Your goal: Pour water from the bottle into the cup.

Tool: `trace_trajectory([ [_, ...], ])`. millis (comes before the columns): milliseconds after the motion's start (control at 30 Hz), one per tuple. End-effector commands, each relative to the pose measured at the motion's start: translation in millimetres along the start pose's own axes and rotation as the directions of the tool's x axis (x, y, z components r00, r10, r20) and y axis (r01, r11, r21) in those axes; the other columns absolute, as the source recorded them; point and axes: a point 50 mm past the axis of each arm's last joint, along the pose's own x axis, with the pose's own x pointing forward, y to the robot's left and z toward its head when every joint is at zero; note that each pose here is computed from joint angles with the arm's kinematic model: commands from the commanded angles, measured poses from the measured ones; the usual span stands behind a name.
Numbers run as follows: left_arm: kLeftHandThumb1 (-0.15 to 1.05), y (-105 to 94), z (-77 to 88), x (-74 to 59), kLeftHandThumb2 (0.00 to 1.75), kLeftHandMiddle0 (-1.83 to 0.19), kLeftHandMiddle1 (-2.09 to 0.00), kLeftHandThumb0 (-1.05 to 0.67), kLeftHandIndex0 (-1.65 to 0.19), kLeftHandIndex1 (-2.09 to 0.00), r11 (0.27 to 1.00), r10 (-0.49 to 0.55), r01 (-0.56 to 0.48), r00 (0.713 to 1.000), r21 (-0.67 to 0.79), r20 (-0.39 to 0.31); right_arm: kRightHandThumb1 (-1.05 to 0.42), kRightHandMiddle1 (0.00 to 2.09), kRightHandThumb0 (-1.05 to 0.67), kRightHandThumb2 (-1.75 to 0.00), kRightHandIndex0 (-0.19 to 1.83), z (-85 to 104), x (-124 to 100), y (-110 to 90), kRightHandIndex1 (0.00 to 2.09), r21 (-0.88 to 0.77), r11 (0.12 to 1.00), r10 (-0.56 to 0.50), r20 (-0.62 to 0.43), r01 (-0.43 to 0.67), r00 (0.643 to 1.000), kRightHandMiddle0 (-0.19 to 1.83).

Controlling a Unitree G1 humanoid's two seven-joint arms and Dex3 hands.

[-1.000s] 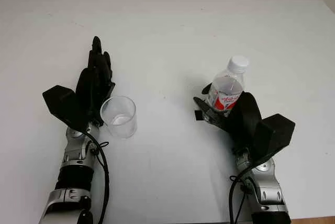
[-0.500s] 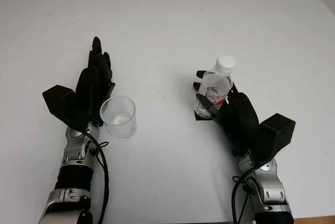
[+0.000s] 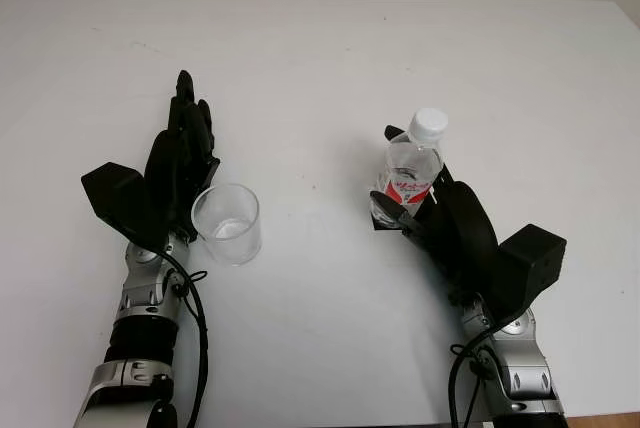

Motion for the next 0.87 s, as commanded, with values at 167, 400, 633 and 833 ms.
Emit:
trace_trajectory([
  [167,1.05,2.6,-0.5,-1.2,0.73,0.19,0.00,-0.84,0.19,0.00,1.000,-0.002,0.002,1.000,-0.002,-0.002,-0.93,0.00,-1.02,-0.06,-0.19,-5.4,-22.2,-27.4,0.00,-0.293,0.946,-0.129,0.062,0.142,0.990,-0.19],
  [400,1.05,0.0,-0.9,0.4,0.74,0.19,-0.01,-0.83,0.19,0.00,1.000,-0.012,0.012,1.000,-0.022,0.000,-0.95,0.00,-1.00,-0.06,-0.19,-9.9,-30.9,-37.1,0.00,-0.304,0.919,-0.219,0.132,0.250,0.967,-0.19],
  [633,1.05,0.0,-0.3,0.7,0.76,0.19,0.00,-0.84,0.19,0.00,1.000,-0.015,0.015,1.000,-0.014,0.003,-0.94,0.00,-1.00,-0.05,-0.19,-12.9,-27.9,-32.8,0.00,-0.286,0.933,-0.189,0.124,0.217,0.974,-0.19],
  [833,1.05,0.9,-0.5,0.8,0.74,0.19,0.00,-0.84,0.19,0.00,1.000,-0.006,0.006,1.000,-0.016,-0.002,-0.94,0.00,-1.01,-0.05,-0.19,-16.1,-25.2,-23.5,0.00,-0.220,0.966,-0.119,0.093,0.137,0.988,-0.19],
])
